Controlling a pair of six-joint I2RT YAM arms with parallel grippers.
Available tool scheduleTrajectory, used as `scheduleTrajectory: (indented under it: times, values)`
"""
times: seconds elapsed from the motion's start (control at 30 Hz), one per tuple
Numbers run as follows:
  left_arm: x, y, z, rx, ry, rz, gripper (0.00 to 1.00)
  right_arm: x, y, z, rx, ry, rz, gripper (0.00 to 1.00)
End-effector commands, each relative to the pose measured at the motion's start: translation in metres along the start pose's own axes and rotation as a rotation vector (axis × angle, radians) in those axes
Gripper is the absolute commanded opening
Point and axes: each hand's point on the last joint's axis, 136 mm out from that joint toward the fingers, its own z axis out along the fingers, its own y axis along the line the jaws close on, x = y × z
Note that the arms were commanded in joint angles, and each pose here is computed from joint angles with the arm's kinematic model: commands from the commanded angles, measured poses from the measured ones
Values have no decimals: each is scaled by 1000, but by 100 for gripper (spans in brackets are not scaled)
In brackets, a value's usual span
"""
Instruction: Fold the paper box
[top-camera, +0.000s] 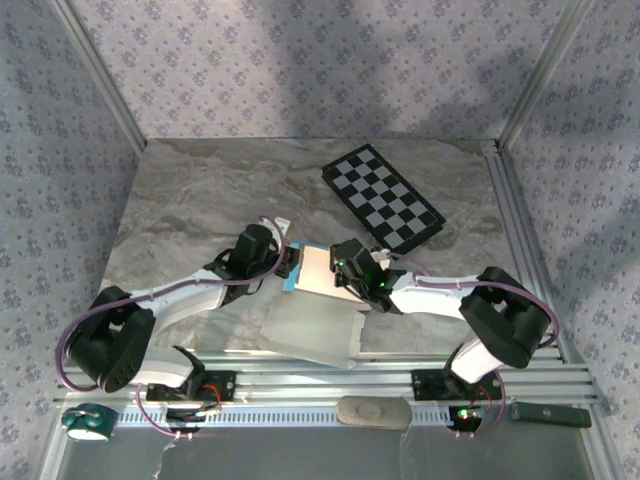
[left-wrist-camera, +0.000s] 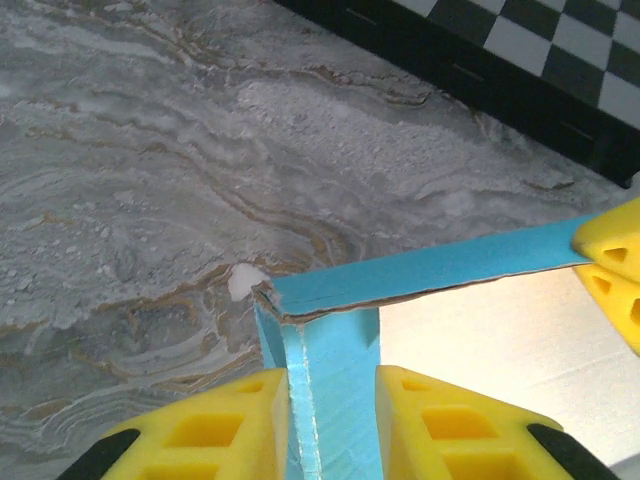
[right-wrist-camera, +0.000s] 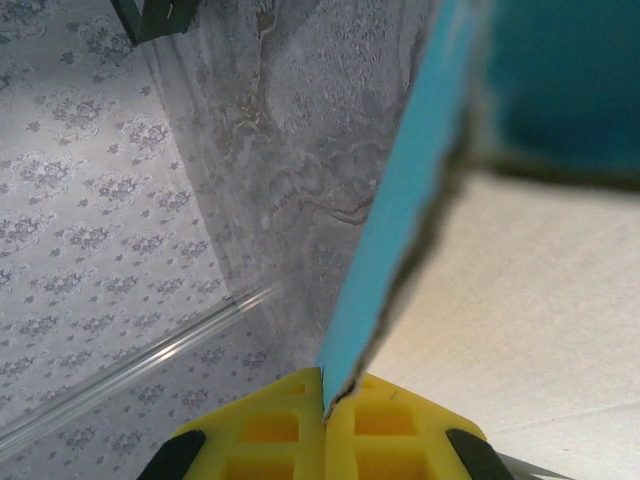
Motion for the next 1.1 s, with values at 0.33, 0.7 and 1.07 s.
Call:
scheduleTrajectory:
  times: [0.33,0.7,1.07]
  values:
    - [-19,18,-5,-20,-64,-69,44,9,71,18,-243,84,-179,0]
    - [-47,18,-48,108,-210,-136,50,8,72,30,-248,123,-212,0]
    - [-13,117,-3,10,-40,-403,31,7,70,41,-224,189,-223,0]
